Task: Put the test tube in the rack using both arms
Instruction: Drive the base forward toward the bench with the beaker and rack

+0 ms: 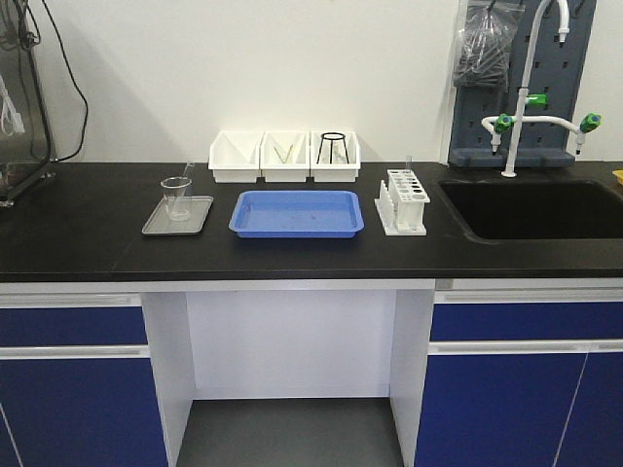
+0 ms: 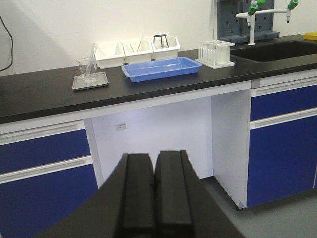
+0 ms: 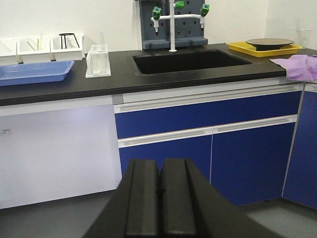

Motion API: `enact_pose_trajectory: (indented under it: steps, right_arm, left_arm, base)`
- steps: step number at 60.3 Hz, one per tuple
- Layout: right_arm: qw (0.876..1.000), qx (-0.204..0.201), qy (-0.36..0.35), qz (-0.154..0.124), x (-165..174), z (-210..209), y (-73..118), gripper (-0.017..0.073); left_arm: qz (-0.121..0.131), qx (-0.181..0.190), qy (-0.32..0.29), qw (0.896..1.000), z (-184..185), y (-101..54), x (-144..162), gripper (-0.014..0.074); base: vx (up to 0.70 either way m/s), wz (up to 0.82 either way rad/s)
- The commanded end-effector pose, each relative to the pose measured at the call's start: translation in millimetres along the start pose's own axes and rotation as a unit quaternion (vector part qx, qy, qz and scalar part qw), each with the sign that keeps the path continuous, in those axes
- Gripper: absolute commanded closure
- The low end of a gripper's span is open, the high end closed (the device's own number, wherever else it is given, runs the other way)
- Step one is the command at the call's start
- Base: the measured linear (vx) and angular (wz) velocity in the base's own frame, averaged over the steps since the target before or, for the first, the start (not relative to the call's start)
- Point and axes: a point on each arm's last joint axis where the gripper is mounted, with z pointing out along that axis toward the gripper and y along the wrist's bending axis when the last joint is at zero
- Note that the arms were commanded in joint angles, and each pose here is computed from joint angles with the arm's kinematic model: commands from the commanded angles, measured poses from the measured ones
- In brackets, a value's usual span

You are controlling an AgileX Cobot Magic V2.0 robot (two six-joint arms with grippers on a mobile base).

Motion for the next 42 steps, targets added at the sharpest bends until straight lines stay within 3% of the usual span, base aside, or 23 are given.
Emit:
enact_pose_trajectory:
  steps: [1,42]
  right_arm:
    - [0.999,0.002,-0.050,-0.007,-7.9,-1.3,-0.1,0.0570]
    - [0.999,0.002,-0.050,-0.007,-7.9,-1.3,-0.1,0.0570]
  left_arm:
    - [-0.008,0.000,-0.054,0.998,-2.1,0.2,-11.0,0.0590]
    - [-0.008,0.000,-0.054,0.998,-2.1,0.2,-11.0,0.0590]
  base:
    - [0.00,0.00]
    - [0.00,0.00]
